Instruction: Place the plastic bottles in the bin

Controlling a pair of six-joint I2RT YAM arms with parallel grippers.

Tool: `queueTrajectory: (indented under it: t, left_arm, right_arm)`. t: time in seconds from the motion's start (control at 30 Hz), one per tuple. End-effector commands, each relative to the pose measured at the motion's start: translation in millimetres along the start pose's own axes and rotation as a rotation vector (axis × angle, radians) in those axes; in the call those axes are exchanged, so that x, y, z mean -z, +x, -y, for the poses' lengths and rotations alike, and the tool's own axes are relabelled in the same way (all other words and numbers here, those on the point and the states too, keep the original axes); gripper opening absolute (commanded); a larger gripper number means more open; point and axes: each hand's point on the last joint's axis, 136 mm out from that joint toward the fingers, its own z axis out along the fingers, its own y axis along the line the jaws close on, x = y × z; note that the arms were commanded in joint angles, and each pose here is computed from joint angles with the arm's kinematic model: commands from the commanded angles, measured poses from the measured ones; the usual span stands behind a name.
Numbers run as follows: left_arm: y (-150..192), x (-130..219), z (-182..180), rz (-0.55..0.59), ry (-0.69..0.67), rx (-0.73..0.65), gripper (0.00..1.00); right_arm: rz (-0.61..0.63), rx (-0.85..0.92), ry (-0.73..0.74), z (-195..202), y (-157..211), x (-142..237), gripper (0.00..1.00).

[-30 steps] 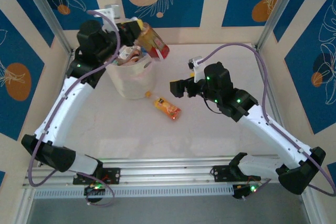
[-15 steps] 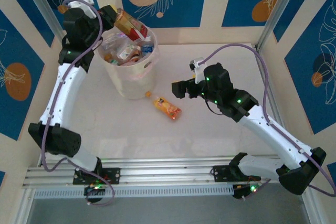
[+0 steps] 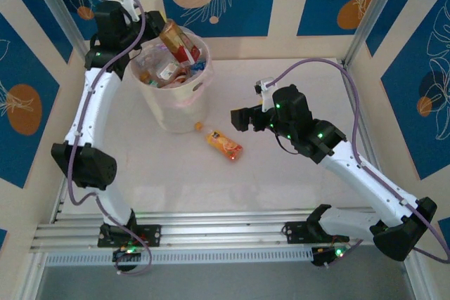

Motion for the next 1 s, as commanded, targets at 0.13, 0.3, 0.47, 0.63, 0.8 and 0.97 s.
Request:
queueTrajectory:
  t: [0.13, 0.3, 0.47, 0.63, 0.8, 0.97]
  left_arm:
    - [27, -15, 13, -0.138, 0.071, -0.067, 0.00]
    - [43, -29, 7, -0.224, 0.075, -0.050, 0.00]
    - [57, -41, -2, -0.302, 0.067, -0.040, 0.09]
    - [74, -55, -13, -0.378, 0.065, -0.023, 0.11]
    - [85, -64, -24, -0.401, 0.041, -0.028, 0.25]
    - [83, -67, -31, -0.383, 0.008, -0.053, 0.51]
  right_arm:
    - [0.006, -0.010, 0.006, -1, -2, 4, 0.99]
    - [0.004, -0.010, 0.018, 1, -1, 4, 0.99]
    - [0.002, -0.011, 0.032, 4, -1, 3, 0.99]
    - [0.000, -0.008, 0.045, 6, 0, 2, 0.99]
    - [-0.009, -0.007, 0.054, 7, 1, 0, 0.99]
    - [-0.009, -0.003, 0.053, 7, 0, -1, 0.99]
